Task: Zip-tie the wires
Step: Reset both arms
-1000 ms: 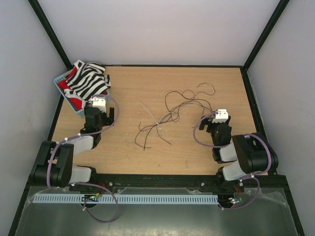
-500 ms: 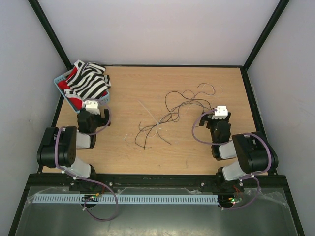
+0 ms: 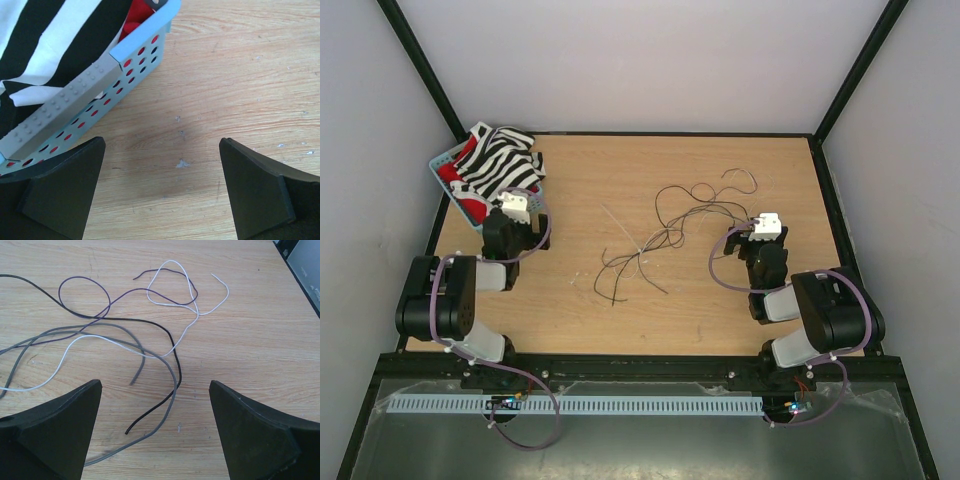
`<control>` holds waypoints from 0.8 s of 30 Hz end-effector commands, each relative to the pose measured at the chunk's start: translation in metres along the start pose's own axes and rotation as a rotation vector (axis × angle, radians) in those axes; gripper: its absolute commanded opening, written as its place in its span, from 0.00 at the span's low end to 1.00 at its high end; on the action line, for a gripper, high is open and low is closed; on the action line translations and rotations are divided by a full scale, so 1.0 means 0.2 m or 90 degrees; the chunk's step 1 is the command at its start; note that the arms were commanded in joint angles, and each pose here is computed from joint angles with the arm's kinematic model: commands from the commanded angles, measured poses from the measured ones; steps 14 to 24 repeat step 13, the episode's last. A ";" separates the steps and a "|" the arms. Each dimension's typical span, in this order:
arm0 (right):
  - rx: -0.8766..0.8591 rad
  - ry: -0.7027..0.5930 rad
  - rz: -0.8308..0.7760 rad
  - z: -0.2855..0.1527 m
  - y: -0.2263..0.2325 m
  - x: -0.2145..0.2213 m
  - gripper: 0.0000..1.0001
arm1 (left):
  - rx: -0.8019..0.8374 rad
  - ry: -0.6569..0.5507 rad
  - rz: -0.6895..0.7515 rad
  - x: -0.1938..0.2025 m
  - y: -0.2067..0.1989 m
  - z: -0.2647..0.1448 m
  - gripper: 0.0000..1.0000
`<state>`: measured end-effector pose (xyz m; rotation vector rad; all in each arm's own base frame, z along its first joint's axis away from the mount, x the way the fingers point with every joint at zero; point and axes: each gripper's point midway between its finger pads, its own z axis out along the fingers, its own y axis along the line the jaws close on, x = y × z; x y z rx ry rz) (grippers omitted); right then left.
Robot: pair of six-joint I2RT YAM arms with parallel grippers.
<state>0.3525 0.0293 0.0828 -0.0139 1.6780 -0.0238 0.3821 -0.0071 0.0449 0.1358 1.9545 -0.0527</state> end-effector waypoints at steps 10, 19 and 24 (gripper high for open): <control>0.004 -0.010 -0.003 0.01 0.00 -0.03 0.99 | 0.005 -0.006 0.014 -0.03 0.00 0.01 0.99; 0.004 -0.010 -0.002 0.01 0.00 -0.02 0.99 | 0.006 -0.006 0.014 -0.03 -0.01 0.01 0.99; 0.004 -0.010 -0.002 0.01 0.00 -0.02 0.99 | 0.006 -0.006 0.014 -0.03 -0.01 0.01 0.99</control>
